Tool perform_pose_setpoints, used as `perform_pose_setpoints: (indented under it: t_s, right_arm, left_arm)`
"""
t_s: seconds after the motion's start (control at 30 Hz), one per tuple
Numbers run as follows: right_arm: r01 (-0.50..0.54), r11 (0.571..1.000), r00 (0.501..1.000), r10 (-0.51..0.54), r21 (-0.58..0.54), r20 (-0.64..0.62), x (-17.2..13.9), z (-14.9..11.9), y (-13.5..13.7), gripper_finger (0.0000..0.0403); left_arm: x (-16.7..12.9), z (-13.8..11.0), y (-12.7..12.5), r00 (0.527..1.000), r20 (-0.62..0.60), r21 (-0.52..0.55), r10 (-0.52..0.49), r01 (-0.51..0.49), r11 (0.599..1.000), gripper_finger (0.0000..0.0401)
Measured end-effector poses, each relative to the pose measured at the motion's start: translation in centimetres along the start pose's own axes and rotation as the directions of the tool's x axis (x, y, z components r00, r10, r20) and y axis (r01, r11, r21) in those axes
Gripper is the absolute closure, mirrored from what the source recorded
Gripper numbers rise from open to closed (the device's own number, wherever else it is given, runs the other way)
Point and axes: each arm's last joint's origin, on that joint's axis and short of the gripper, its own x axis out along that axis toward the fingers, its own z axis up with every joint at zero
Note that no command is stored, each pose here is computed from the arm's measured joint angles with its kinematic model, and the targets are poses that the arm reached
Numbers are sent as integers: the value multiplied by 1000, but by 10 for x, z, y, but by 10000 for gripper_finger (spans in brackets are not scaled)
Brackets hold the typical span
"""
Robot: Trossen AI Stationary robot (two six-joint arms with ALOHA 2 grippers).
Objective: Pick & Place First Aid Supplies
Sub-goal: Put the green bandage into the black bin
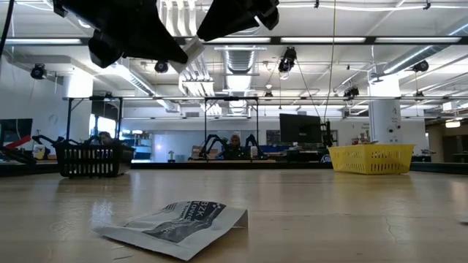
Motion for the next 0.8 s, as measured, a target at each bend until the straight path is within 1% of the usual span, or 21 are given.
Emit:
perform_pose_setpoints:
  t_s: [0.17,0.23,0.33,0.4,0.57,0.7,0.8]
  right_arm:
    - [35,999,999,-36,-26,-22,-12,3,-9,295]
    - [37,998,998,-39,-46,-46,-20,3,-14,281]
    - [37,999,996,-39,-27,-83,-34,3,-21,267]
    - [40,999,993,-39,3,-107,-42,3,-25,262]
    - [22,1000,975,-18,18,-221,-59,-8,-27,259]
    - [20,1000,960,-14,20,-281,-69,-17,-21,267]
    - [12,999,957,-3,30,-291,-75,-20,-15,275]
  left_arm:
    - [-1,-4,4,999,-42,55,14,-11,998,401]
    - [-1,-6,8,998,-60,74,34,-30,997,401]
    - [-3,-7,15,994,-86,90,73,-66,994,401]
    - [-5,-6,21,990,-99,92,104,-95,991,401]
    - [-13,-1,43,971,-124,97,205,-194,976,401]
    - [-22,3,60,948,-147,82,283,-273,958,401]
    - [-27,5,73,925,-158,81,345,-336,938,401]
